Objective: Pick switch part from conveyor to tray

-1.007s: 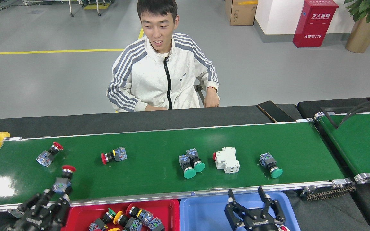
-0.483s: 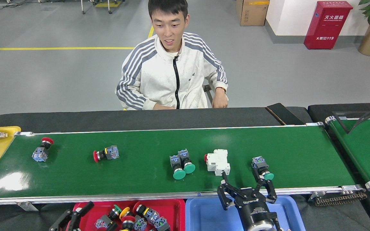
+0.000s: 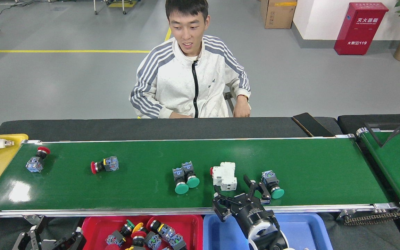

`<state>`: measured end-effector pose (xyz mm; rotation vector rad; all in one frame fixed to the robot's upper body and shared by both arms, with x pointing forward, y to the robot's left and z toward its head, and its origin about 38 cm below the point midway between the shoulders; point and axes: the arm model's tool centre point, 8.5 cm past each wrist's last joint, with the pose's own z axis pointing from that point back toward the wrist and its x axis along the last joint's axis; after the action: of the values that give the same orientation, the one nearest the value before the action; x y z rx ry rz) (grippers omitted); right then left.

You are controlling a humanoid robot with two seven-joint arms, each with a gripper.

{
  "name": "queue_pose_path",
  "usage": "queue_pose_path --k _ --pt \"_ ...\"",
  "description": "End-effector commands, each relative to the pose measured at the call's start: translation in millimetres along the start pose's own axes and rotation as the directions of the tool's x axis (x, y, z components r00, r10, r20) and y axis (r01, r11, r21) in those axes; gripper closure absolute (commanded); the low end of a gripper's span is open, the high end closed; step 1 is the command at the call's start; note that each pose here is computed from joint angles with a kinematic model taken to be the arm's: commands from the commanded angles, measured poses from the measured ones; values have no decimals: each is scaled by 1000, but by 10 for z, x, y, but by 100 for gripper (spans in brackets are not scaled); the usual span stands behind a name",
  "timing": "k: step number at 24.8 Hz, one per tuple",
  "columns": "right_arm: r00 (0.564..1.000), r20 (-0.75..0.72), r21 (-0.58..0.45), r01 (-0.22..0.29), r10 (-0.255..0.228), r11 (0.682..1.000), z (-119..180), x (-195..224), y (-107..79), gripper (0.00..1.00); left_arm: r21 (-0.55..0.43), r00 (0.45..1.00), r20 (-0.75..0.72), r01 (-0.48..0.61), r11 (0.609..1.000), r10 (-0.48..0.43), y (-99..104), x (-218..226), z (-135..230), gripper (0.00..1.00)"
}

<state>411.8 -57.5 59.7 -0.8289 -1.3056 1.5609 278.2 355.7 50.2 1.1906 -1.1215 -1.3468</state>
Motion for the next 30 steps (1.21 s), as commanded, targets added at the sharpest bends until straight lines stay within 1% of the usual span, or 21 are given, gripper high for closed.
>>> queue_pose_path --k 1,2,3,4,6,8,9,10,14,15,17,19,21,22,23,24,25,26,27,29,30 --pt "1000 21 3 2 -2 1000 -183 130 -107 1 24 1000 -18 18 1000 -18 174 -69 -170 0" --pt "1000 22 16 -7 7 1000 -234 130 -94 2 23 1000 -20 19 1000 -18 214 -72 -235 0" --pt "999 31 24 -24 23 999 -279 148 -95 11 1 1000 -23 16 1000 -16 252 -86 -337 0" --pt "998 50 26 -39 38 999 -296 202 -99 32 -45 1000 -30 5 999 -6 267 -113 -492 0" --pt "996 67 26 -54 52 998 -293 256 -93 65 -74 999 -41 -24 997 21 272 -132 -736 0" --pt "996 74 24 -53 51 998 -293 273 -100 85 -85 998 -53 -48 995 43 254 -175 -937 0" --pt "995 84 18 -54 52 998 -291 286 -116 91 -95 997 -59 -60 994 54 237 -198 -1023 0" --pt "994 97 12 -56 54 998 -288 302 -136 93 -105 996 -64 -64 992 57 217 -228 -1066 0" --pt "981 183 -54 -51 60 997 -182 422 -288 95 -131 992 -96 -93 987 81 183 -329 -1278 0" --pt "976 208 -78 -53 68 996 -92 422 -316 95 -137 990 -110 -101 985 86 169 -360 -1313 0" --pt "956 275 -129 -69 102 989 137 350 -369 94 -151 988 -120 -110 982 92 128 -390 -1348 0" --pt "922 371 -148 -63 114 987 454 247 -302 91 -163 988 -136 -98 982 76 108 -495 -1326 0" --pt "865 487 -149 -54 121 987 812 114 -218 87 -172 983 -173 -85 981 55 104 -636 -1298 0" --pt "849 514 -143 -55 122 988 914 46 -181 86 -177 981 -189 -85 981 51 88 -677 -1288 0" --pt "835 537 -124 -60 118 990 1026 -41 -99 81 -184 976 -214 -85 979 44 69 -749 -1268 0" --pt "825 553 -107 -67 116 992 1105 -101 -22 72 -194 971 -236 -85 977 37 44 -811 -1254 0" --pt "821 559 -103 -69 115 992 1150 -141 19 54 -204 966 -257 -83 975 28 21 -878 -1234 0" --pt "827 552 -103 -60 107 993 1183 -199 53 23 -214 960 -279 -82 973 20 -1 -948 -1219 0" --pt "838 537 -104 -45 95 994 1211 -262 78 0 -225 954 -299 -83 971 12 -21 -1015 -1216 0" --pt "868 491 -86 -31 70 996 1274 -425 152 0 -219 946 -324 -94 971 19 -25 -1094 -1310 0" --pt "879 472 -86 -28 65 996 1278 -480 148 0 -211 941 -337 -103 972 26 -25 -1117 -1351 0"
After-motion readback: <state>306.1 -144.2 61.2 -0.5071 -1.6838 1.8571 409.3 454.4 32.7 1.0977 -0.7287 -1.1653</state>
